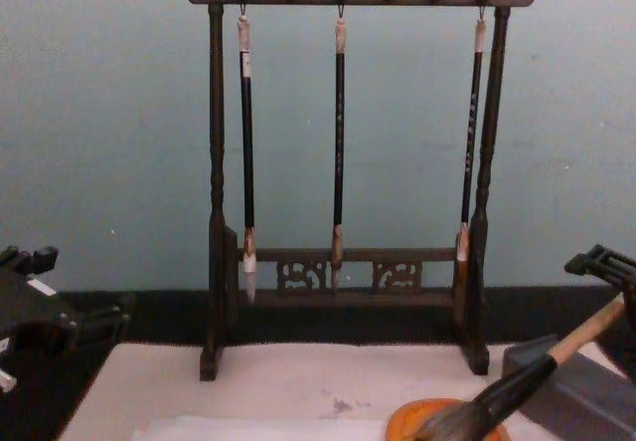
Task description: Pick up the brush from the inkstone, write on the paper, then place the brush back to its original position.
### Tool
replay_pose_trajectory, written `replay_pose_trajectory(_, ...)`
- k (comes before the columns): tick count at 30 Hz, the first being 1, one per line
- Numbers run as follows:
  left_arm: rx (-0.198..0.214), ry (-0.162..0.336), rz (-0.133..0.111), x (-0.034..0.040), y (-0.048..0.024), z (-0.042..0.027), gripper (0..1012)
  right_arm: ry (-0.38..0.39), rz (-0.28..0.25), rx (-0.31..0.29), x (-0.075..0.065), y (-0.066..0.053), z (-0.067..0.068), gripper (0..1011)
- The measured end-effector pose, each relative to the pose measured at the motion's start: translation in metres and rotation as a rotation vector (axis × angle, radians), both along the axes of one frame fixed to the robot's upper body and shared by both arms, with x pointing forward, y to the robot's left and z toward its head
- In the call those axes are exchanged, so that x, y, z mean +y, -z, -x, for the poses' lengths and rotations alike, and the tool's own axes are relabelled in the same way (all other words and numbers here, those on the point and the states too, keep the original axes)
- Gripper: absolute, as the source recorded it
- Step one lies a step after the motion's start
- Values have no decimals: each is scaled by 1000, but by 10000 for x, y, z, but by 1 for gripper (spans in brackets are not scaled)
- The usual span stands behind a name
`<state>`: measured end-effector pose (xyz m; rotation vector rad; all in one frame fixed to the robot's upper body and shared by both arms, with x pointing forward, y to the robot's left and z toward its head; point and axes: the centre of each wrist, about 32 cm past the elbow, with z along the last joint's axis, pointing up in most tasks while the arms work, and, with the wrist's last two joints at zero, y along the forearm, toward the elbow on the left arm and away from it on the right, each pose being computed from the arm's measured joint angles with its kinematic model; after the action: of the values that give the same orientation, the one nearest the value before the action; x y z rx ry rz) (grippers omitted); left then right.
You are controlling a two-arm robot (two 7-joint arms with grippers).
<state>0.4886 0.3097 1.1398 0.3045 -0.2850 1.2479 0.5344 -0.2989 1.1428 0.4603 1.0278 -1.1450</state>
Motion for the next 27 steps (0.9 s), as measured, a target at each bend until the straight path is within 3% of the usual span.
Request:
replay_pose_trajectory(19,0,0,0,0,0,0,1010,33,32,20,-69,-69,171,1000)
replay_pose_trajectory(27,0,0,0,0,0,0,1010,56,98,-14,-51,-186,334,1000)
